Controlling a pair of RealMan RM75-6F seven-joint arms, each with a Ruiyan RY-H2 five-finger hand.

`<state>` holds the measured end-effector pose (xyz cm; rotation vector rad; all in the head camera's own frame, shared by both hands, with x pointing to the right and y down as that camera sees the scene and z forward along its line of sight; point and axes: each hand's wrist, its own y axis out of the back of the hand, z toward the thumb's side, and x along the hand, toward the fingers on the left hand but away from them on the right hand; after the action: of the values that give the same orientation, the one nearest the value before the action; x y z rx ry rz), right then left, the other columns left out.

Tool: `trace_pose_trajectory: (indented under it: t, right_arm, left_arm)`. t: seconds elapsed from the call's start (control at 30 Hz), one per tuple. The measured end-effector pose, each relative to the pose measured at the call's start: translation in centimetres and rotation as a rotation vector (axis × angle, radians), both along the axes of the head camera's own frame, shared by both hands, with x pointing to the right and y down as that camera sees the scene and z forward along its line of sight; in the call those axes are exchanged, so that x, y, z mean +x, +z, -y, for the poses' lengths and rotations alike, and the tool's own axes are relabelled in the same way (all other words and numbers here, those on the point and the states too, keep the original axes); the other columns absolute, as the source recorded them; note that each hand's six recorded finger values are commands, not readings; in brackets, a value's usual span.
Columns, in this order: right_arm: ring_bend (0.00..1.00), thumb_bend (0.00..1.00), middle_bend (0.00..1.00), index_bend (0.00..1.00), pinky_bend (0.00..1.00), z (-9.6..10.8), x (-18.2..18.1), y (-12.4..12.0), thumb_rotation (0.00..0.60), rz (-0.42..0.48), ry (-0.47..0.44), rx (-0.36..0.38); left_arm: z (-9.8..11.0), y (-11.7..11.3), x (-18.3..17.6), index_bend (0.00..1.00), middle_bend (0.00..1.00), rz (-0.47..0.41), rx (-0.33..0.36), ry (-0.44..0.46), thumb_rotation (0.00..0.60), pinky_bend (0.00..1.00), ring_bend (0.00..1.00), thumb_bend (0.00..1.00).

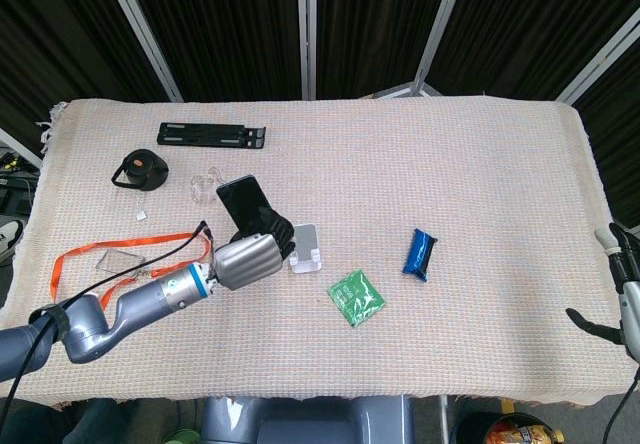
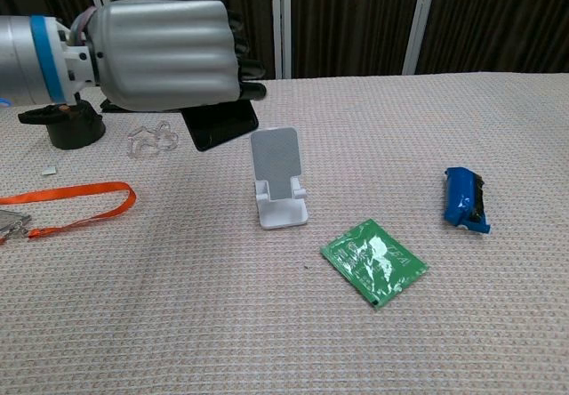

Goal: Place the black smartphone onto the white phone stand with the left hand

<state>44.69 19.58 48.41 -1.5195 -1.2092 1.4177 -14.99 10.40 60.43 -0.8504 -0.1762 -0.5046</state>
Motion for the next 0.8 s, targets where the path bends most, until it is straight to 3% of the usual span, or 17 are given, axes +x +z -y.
trace_pose_trajectory:
  t: [0.33,0.8]
  right_arm:
    - [0.00,0.00,0.00,0.00,0.00,0.0,1.4,-0.1,0.600,-0.009,0.042,-0.001]
    - [0.00,0.00,0.00,0.00,0.00,0.1,2.3,-0.1,0.600,-0.018,0.069,-0.005]
  left_arm:
    - [-1.1,4.1,4.2,0.51,0.36,0.131,0.028,0.146,0.600,0.40,0.43,0.00]
    - [-1.2,6.4,5.4,0.51,0.35,0.175,0.043,0.177,0.600,0.39,0.42,0.00]
